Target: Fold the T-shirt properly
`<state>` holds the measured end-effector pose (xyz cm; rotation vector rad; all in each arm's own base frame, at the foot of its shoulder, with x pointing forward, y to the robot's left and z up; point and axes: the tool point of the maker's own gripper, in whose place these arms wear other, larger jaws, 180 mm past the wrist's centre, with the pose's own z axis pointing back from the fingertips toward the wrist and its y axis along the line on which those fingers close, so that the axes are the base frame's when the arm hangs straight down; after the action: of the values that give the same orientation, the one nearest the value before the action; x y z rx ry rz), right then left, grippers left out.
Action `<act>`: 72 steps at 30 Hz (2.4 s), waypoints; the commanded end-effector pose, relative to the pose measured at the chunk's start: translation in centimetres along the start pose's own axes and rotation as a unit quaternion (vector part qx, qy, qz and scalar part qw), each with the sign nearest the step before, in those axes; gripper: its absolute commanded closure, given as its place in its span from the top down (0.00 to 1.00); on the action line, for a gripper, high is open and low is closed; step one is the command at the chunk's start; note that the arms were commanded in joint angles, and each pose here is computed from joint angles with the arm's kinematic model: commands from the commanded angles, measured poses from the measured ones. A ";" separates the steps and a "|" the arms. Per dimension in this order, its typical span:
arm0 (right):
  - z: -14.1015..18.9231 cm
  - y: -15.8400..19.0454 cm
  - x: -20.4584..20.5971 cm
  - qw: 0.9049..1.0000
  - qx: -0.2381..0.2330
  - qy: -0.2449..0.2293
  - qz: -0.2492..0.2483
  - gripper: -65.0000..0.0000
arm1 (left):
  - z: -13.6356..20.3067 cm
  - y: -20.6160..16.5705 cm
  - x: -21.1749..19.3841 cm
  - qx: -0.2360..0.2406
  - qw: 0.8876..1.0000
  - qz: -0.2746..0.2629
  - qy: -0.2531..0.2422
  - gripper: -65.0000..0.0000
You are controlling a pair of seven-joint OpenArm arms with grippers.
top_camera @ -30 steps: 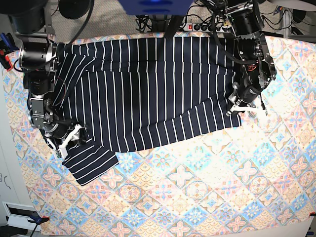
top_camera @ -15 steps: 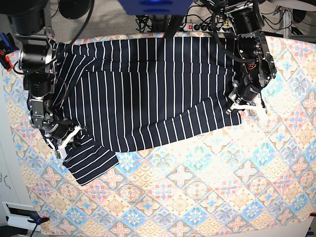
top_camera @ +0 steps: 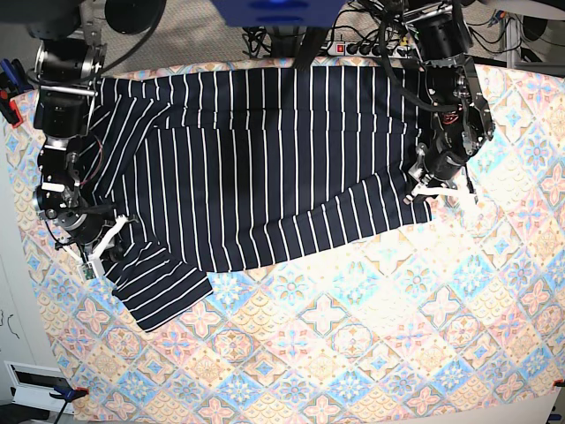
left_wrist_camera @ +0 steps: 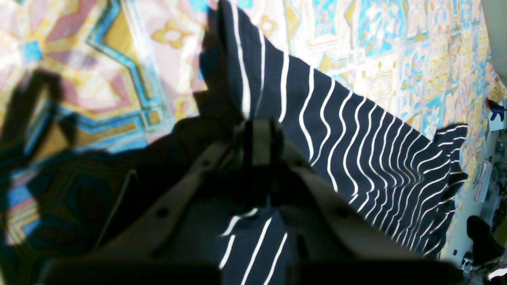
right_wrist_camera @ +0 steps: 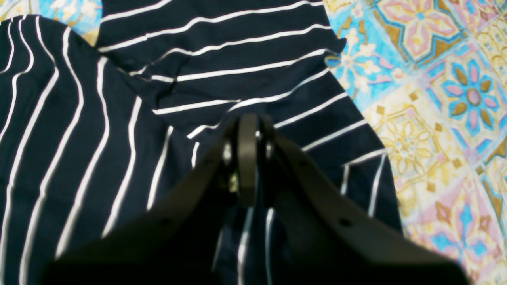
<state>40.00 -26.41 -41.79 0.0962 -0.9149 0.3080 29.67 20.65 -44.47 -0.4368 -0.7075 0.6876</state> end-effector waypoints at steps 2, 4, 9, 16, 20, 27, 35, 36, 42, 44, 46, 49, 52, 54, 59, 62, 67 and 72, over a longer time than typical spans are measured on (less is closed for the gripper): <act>-0.1 -1.1 0.9 1.000 -0.007 -0.010 -0.003 0.17 | 0.2 -0.9 1.4 -0.014 1.000 -0.005 -0.017 0.00; -0.5 -1.5 0.7 1.000 -0.012 0.003 0.004 0.30 | 0.1 -1.0 1.3 -0.014 1.000 -0.005 -0.017 0.00; -0.8 -1.8 0.0 0.999 -0.016 0.027 0.024 0.51 | 0.2 -0.9 1.4 -0.013 1.000 -0.006 -0.018 0.00; -1.4 -2.1 1.0 1.000 -0.015 0.024 0.013 0.58 | 0.2 -0.9 1.3 -0.013 1.000 -0.006 -0.017 0.00; -2.5 -0.8 1.1 1.000 -0.001 0.012 -0.006 0.58 | 0.2 -0.8 1.4 -0.013 1.000 -0.006 -0.017 0.00; -3.5 -0.1 1.0 0.999 0.010 0.004 -0.039 0.58 | 0.2 -0.9 1.3 -0.013 1.000 -0.005 -0.017 0.00; -4.1 -0.2 1.7 0.998 0.012 -0.011 -0.059 0.58 | 0.2 -0.8 1.3 -0.012 1.000 -0.005 -0.017 0.00; -4.1 -0.2 1.5 0.998 0.013 -0.011 -0.062 0.58 | 0.2 -0.8 1.2 -0.013 1.000 -0.005 -0.016 0.00; -4.3 0.0 1.0 0.997 0.016 -0.009 -0.075 0.58 | 0.2 -0.8 1.2 -0.013 1.000 -0.005 -0.016 0.00; -4.3 0.0 0.6 0.997 0.012 -0.009 -0.081 0.58 | 0.2 -0.8 1.2 -0.013 1.000 -0.005 -0.016 0.00; -4.3 -0.8 0.2 0.996 -0.010 -0.008 -0.083 0.58 | 0.2 -0.8 1.3 -0.013 1.000 -0.006 -0.017 0.00; -4.2 -1.5 0.1 0.996 -0.025 -0.010 -0.084 0.58 | 0.2 -0.8 1.3 -0.013 1.000 -0.006 -0.017 0.00; -4.1 -1.5 0.0 0.996 -0.026 -0.009 -0.084 0.58 | 0.2 -0.9 1.2 -0.013 1.000 -0.005 -0.016 0.00; -4.1 -1.6 0.0 0.996 -0.027 -0.009 -0.084 0.58 | 0.2 -0.9 1.2 -0.013 1.000 -0.005 -0.016 0.00; -4.2 -1.3 -0.5 0.996 -0.024 -0.002 -0.085 0.53 | 0.2 -0.9 1.2 -0.013 1.000 -0.005 -0.016 0.00; -4.2 -0.7 -2.1 0.995 -0.019 0.017 -0.097 0.39 | 0.2 -0.9 1.2 -0.013 1.000 -0.005 -0.016 0.00; -4.2 -0.4 -3.0 0.994 -0.017 0.028 -0.104 0.14 | 0.2 -0.9 1.2 -0.014 1.000 -0.005 -0.016 0.00; -4.2 -0.5 -2.6 0.994 -0.018 0.022 -0.104 0.03 | 0.2 -0.9 1.2 -0.014 1.000 -0.004 -0.016 0.00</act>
<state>40.88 -25.98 -47.55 0.1586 -0.8376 0.0918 29.65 20.63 -44.49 -0.4370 -0.7070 0.6879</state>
